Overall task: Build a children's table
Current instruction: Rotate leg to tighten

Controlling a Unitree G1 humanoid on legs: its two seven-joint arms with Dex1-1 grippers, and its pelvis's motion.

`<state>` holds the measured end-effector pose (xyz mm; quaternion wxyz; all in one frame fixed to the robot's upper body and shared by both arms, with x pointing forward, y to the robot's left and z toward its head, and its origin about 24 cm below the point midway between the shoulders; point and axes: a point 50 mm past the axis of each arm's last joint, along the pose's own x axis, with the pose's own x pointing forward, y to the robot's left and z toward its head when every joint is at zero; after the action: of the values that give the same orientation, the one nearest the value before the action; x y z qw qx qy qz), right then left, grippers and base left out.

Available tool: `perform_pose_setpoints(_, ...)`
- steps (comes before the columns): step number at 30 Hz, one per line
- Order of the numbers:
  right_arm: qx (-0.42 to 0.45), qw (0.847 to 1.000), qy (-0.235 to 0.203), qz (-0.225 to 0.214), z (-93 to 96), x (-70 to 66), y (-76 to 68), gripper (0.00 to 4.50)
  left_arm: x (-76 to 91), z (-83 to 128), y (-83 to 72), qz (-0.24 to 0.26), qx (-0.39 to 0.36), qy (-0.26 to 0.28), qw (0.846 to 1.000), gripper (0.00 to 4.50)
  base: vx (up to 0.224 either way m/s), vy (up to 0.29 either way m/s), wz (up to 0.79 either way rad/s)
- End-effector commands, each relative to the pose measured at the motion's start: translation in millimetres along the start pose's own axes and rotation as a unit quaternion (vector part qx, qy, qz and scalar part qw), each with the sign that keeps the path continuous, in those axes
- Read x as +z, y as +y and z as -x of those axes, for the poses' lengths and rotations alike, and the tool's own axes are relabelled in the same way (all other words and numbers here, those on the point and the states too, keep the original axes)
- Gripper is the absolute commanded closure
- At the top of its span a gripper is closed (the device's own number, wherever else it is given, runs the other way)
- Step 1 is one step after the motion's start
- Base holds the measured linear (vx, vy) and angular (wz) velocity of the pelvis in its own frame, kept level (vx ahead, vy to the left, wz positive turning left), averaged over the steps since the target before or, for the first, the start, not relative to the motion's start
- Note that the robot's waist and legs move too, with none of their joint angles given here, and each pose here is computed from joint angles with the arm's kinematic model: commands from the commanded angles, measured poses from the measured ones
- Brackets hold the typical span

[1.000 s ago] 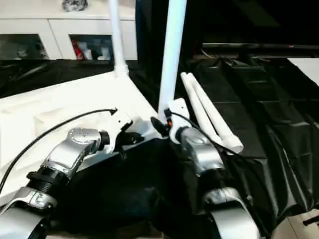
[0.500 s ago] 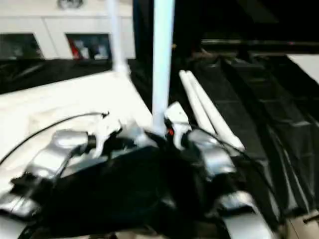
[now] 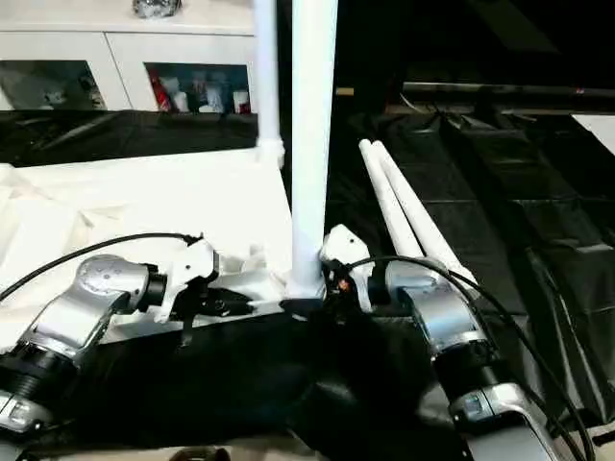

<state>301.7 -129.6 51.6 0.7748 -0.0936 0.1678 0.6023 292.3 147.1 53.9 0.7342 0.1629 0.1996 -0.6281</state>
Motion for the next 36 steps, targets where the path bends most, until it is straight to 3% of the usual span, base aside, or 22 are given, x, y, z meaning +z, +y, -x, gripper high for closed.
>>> perform_pose_setpoints(1, 0.03, 1.0, -0.002, 0.0, -6.8, 2.6, 6.3, 1.11, 20.1, -4, -3.4, -0.044, -0.023, -0.038, 0.998, 4.5, 0.0, 0.0, 0.0)
perform_pose_setpoints(9, 0.023, 0.999, -0.018, -0.026, -12.6, 0.3, 7.1, 1.71, 19.4, -7, -4.6, -0.039, -0.022, -0.043, 0.998, 4.5, 0.0, 0.0, 0.0)
perform_pose_setpoints(12, -0.037, 0.998, -0.024, -0.048, -21.6, -2.8, 0.9, 1.76, 22.4, -12, 1.8, -0.025, 0.017, -0.05, 0.998, 4.5, 0.0, 0.0, 0.0)
perform_pose_setpoints(16, -0.19, 0.977, -0.016, -0.097, -43.9, -9.1, -15.7, 1.78, 33.3, -24, 22.5, 0.008, 0.122, -0.052, 0.991, 4.5, 0.0, 0.0, 0.0)
perform_pose_setpoints(20, -0.24, 0.962, -0.027, -0.129, -64.1, -3.7, -17.5, 1.78, 43.9, -33, 37.3, 0.03, 0.193, -0.053, 0.979, 4.5, 0.0, 0.0, 0.0)
perform_pose_setpoints(24, -0.256, 0.956, -0.048, -0.138, -90.0, 13.2, -14.2, 1.78, 54.9, -44, 42.6, 0.037, 0.218, -0.058, 0.973, 4.5, 0.0, 0.0, 0.0)
perform_pose_setpoints(26, -0.243, 0.958, -0.064, -0.141, -99.3, 21.7, -11.9, 1.08, 58.7, -48, 42.1, 0.033, 0.214, -0.062, 0.974, 4.5, 0.0, 0.0, 0.0)
perform_pose_setpoints(29, -0.231, 0.962, -0.066, -0.13, -100.9, 25.6, -11.7, 1.02, 59.5, -48, 39.9, 0.026, 0.203, -0.067, 0.976, 4.5, 0.0, 0.0, 0.0)
perform_pose_setpoints(31, -0.229, 0.965, -0.06, -0.114, -98.9, 25.0, -12.5, 0.62, 58.4, -48, 37.6, 0.021, 0.192, -0.07, 0.979, 4.5, 0.0, 0.0, 0.0)
perform_pose_setpoints(36, -0.2, 0.974, -0.06, -0.091, -88.3, 20.0, -13.8, 0.59, 50.3, -43, 31.9, 0.013, 0.163, -0.064, 0.984, 4.5, 0.0, 0.0, 0.0)
